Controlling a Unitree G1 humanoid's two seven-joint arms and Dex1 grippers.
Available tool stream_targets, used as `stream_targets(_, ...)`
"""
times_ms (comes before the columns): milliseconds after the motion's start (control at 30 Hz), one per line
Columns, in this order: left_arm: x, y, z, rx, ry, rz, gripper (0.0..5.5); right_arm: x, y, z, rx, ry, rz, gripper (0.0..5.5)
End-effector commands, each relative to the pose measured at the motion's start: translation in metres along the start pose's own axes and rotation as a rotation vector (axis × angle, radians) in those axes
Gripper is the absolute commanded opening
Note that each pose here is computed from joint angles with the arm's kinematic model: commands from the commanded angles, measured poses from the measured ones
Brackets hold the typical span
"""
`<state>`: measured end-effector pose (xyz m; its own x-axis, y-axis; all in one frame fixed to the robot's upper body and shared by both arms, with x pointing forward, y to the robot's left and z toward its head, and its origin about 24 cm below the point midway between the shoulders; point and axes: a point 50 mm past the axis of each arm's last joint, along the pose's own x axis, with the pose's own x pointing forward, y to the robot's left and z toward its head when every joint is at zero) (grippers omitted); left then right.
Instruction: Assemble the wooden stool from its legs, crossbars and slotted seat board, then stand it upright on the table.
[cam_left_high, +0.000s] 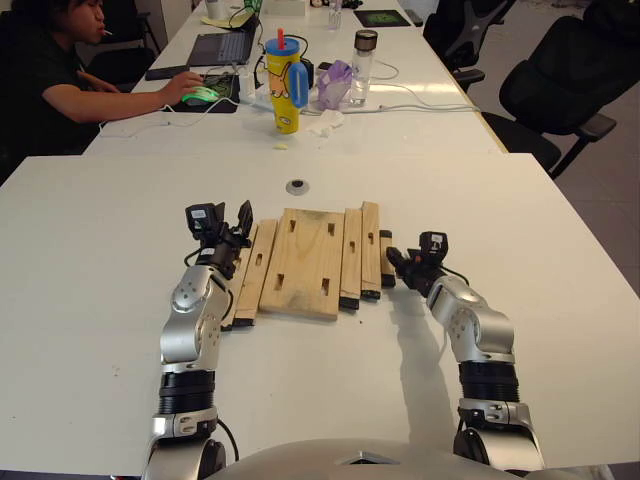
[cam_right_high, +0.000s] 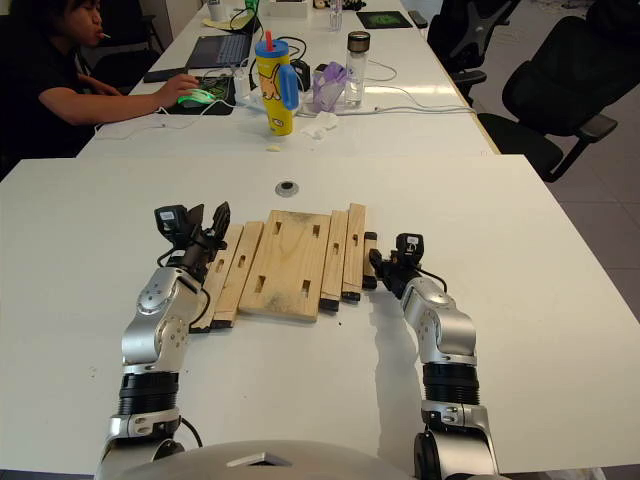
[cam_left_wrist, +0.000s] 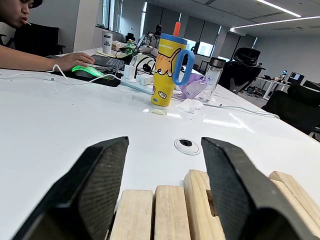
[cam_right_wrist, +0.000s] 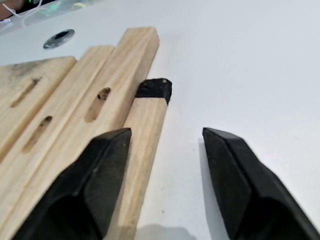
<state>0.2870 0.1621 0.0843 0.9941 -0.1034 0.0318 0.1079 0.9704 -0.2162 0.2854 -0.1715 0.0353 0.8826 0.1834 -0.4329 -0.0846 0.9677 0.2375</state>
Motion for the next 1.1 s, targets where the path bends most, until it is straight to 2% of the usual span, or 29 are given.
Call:
stream_targets(33,0.005,-0.005,0.003,-0.001,-0.014,-0.015,2.71,0.003,0.006,-0.006,-0.061,0.059,0.031,2.65)
stream_targets(167,0.004,-0.005,0.002,-0.001,-0.013,-0.017,2.71,0.002,0.009,-0.010,-0.094,0.087,0.059,2.65)
stream_targets(333,0.004,-0.003,0.002,0.002,-0.010,-0.014,2.71,-0.004,-0.002,-0.020,-0.204,0.207,-0.041,2.65)
stream_targets(633,0.003,-0.004,0.000,-0.006,-0.008,-0.005,2.71,-0.009,-0.002,0.001,-0.221,0.175,-0.070,2.65)
stream_targets(800,0.004,-0.006,0.000,-0.009,-0.010,-0.011,2.71,-0.008,-0.001,-0.006,-0.222,0.236,-0.057,2.65)
stream_targets(967,0.008,-0.003,0.003,-0.002,-0.012,-0.009,2.71,-0.009,-0.007,-0.027,-0.135,0.316,-0.074,1.98)
stream_targets(1100,0.013,-0.008,0.008,-0.050,0.015,-0.095,2.71,-0.007,-0.013,-0.021,-0.152,0.209,-0.116,1.31)
